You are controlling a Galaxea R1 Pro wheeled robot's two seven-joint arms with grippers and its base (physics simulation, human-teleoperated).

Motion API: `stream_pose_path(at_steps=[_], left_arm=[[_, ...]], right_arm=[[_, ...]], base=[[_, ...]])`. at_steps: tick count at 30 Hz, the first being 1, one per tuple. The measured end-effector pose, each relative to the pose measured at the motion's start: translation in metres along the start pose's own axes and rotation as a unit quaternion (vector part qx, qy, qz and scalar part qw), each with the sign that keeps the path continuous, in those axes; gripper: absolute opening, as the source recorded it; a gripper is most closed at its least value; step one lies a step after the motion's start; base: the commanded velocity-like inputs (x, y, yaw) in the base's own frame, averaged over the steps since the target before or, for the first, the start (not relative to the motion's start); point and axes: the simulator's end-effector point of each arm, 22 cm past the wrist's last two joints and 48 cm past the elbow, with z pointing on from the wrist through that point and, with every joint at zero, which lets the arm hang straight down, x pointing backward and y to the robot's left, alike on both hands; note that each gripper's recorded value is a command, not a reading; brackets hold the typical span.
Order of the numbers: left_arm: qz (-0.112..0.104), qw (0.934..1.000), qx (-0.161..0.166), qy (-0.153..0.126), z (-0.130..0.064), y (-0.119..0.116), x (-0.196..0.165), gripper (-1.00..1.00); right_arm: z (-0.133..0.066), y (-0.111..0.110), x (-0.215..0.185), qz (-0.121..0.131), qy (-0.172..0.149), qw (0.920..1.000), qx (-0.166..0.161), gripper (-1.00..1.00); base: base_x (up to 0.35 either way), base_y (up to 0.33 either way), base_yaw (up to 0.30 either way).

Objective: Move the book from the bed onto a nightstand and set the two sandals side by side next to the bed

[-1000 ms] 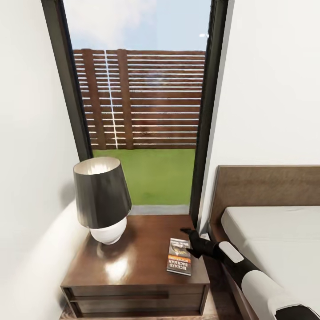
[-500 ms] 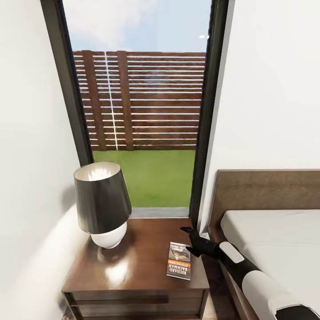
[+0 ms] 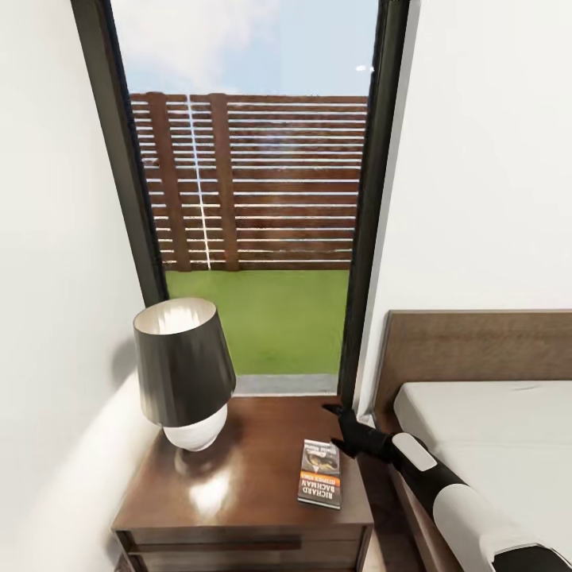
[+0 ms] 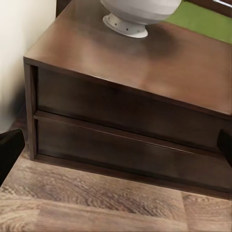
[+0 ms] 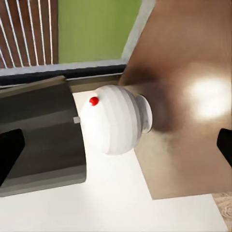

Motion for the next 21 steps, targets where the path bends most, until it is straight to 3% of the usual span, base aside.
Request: stream_pose_path(at_steps=[9, 21], left_arm=[[-0.001, 1.0000, 0.001, 0.002, -0.004, -0.005, -0.017, 1.00], [-0.003, 1.0000, 0.002, 0.005, -0.009, -0.013, -0.037, 1.00]], right_arm=[[-0.006, 0.029, 0.000, 0.000, 0.002, 0.9993, -0.038, 1.00], [-0.018, 0.012, 0.004, 0.029, 0.004, 0.9995, -0.012, 1.00]], base=[[0.000, 0.000, 0.000], [0.000, 0.000, 0.000]])
